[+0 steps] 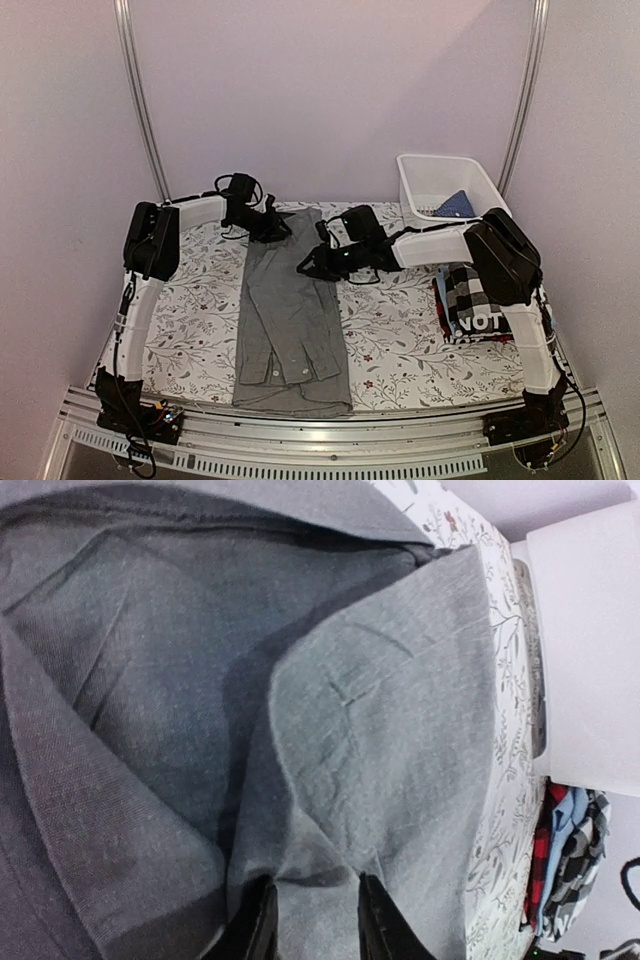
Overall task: Fold and stack the long sleeve shirts
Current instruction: Adjust the sleeve of the rectangle-folded shirt, then smooth out the rectangle-folded shirt at the center of the board.
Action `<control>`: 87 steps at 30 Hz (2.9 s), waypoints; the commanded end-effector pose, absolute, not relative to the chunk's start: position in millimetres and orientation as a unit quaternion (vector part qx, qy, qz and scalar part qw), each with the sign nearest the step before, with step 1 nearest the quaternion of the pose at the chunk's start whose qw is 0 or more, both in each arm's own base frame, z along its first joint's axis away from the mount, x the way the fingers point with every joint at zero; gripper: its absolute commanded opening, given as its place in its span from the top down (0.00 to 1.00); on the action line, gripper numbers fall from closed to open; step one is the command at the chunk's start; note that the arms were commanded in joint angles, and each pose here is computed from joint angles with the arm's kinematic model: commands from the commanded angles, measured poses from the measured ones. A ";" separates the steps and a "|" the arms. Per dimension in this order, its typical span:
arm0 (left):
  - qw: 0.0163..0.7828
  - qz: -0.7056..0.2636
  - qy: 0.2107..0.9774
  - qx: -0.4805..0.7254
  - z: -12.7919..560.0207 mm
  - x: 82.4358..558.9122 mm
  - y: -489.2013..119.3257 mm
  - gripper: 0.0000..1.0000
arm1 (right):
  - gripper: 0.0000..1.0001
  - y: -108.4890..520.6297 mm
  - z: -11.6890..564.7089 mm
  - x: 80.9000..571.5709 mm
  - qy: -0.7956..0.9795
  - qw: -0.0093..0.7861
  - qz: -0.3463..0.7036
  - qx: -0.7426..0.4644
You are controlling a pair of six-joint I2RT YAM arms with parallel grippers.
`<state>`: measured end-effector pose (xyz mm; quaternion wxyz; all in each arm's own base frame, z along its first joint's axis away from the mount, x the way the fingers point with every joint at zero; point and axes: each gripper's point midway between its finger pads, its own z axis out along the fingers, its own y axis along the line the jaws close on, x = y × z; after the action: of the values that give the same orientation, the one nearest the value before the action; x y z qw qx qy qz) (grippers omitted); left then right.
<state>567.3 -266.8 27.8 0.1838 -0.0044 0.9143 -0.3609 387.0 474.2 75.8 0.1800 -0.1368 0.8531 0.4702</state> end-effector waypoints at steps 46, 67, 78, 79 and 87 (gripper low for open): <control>0.095 -0.252 0.957 -0.111 -25.6 449.2 -179.9 0.76 | 0.87 447.9 51.2 585.6 0.816 0.298 0.487 0.092; 0.091 -0.257 0.957 -0.103 -11.0 396.6 -183.2 0.76 | 0.71 483.6 180.8 474.0 0.820 0.325 0.453 -0.132; 0.140 -0.259 0.951 -0.094 42.0 387.3 -178.8 0.75 | 0.71 524.8 131.9 335.0 0.840 0.219 0.428 -0.254; 0.154 -0.261 0.949 -0.090 53.0 394.5 -180.0 0.74 | 0.72 527.2 128.8 321.3 0.839 0.209 0.428 -0.263; 0.191 -0.266 0.943 -0.063 69.3 459.5 -192.2 0.75 | 0.74 540.0 101.0 269.8 0.844 0.163 0.425 -0.284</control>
<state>433.8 -190.0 77.2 0.1857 -0.0760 0.9400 -0.2761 273.7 536.1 64.2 0.1437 -0.2770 0.8611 0.4015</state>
